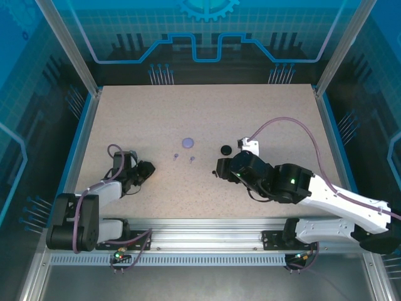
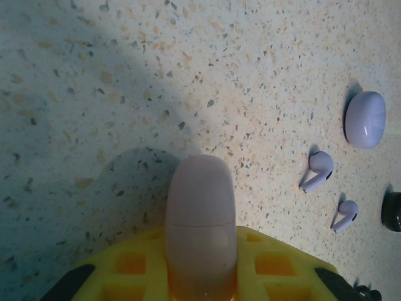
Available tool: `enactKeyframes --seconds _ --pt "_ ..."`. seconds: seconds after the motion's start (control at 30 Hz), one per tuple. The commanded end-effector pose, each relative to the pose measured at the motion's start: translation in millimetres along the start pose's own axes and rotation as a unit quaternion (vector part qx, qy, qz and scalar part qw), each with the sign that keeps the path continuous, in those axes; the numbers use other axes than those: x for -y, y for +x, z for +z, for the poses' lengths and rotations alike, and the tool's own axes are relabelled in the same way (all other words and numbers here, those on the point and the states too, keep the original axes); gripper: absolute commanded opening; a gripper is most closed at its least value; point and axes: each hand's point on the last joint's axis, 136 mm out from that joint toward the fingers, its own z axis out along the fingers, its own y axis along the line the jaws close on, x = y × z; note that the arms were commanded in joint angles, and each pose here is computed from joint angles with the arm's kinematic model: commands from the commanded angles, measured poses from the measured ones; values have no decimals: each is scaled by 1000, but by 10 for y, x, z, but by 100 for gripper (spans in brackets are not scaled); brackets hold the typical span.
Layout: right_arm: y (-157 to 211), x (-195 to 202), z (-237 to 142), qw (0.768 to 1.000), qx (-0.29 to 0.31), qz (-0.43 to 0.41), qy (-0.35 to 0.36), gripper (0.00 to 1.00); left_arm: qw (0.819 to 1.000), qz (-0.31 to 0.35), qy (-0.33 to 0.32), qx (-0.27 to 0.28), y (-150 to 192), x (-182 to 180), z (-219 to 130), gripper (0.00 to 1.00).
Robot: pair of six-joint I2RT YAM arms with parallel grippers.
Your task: Insert wireless bluetooth earbuds into charging case
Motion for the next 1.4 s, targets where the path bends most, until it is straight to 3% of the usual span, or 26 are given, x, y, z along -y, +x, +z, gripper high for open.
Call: enactKeyframes --seconds 0.0,0.33,0.43,0.67,0.9,1.17,1.37 --pt "-62 -52 -8 1000 8 -17 12 65 1000 -12 0 -10 62 -80 28 7" --pt "-4 -167 144 999 -7 -24 21 67 1000 -27 -11 1 -3 -118 -21 32" --pt "13 -152 154 999 -9 -23 24 70 1000 -22 -10 15 -62 -72 -89 45" --pt "13 -118 163 999 -13 -31 31 79 998 -16 -28 55 -286 55 -302 62" --pt "-29 -2 200 998 -18 -30 50 83 993 -25 -34 109 -556 272 -624 66" --pt "-110 367 557 994 -57 -22 89 83 987 14 81 139 -856 1056 -995 66" --pt "-379 598 930 988 -77 -90 103 84 972 63 179 141 -999 1665 -1246 67"
